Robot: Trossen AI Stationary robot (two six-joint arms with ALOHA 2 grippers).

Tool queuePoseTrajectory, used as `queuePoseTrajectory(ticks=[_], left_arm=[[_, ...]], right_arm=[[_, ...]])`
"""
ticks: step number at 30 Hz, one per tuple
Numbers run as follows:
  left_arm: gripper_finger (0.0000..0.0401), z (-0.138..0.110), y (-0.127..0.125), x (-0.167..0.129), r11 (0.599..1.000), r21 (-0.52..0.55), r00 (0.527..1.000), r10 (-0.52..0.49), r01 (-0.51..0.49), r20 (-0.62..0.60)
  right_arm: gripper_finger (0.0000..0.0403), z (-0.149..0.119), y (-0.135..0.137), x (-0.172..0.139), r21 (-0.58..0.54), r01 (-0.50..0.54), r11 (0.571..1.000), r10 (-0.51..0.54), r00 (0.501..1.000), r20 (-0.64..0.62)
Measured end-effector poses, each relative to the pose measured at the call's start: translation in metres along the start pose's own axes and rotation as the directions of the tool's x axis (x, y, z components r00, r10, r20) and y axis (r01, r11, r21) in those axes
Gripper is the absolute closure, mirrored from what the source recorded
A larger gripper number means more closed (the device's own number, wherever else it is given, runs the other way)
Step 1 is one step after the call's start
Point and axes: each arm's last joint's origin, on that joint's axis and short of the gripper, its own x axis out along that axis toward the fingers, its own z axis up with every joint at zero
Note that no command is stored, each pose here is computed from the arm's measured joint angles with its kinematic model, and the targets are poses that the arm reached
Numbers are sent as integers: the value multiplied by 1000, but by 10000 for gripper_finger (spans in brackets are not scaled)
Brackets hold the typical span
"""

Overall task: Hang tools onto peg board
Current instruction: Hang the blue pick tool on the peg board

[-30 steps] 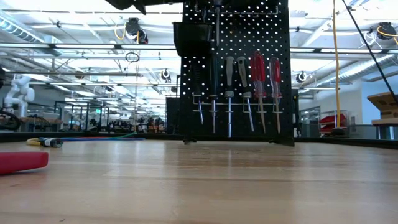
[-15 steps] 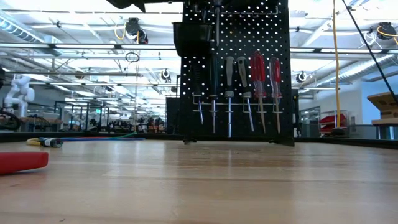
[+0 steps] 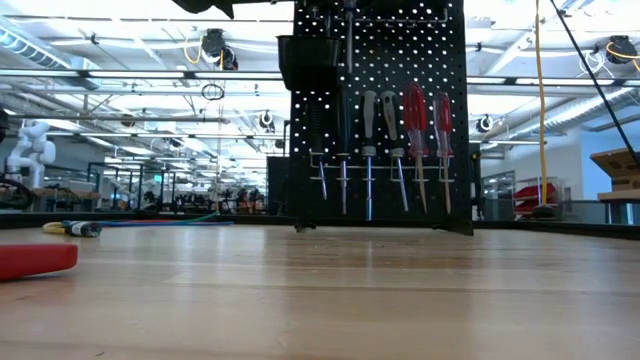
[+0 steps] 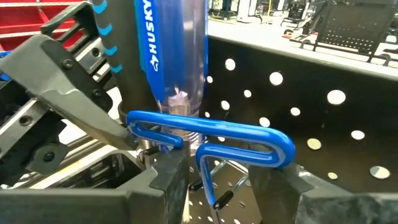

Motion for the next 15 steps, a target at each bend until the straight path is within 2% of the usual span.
queuePoseTrajectory(ticks=[15], left_arm=[[242, -2, -1, 0, 999, -1, 998, 38, -38, -48]], right_arm=[[255, -1, 5, -7, -23, -20, 1000, 20, 1000, 2]])
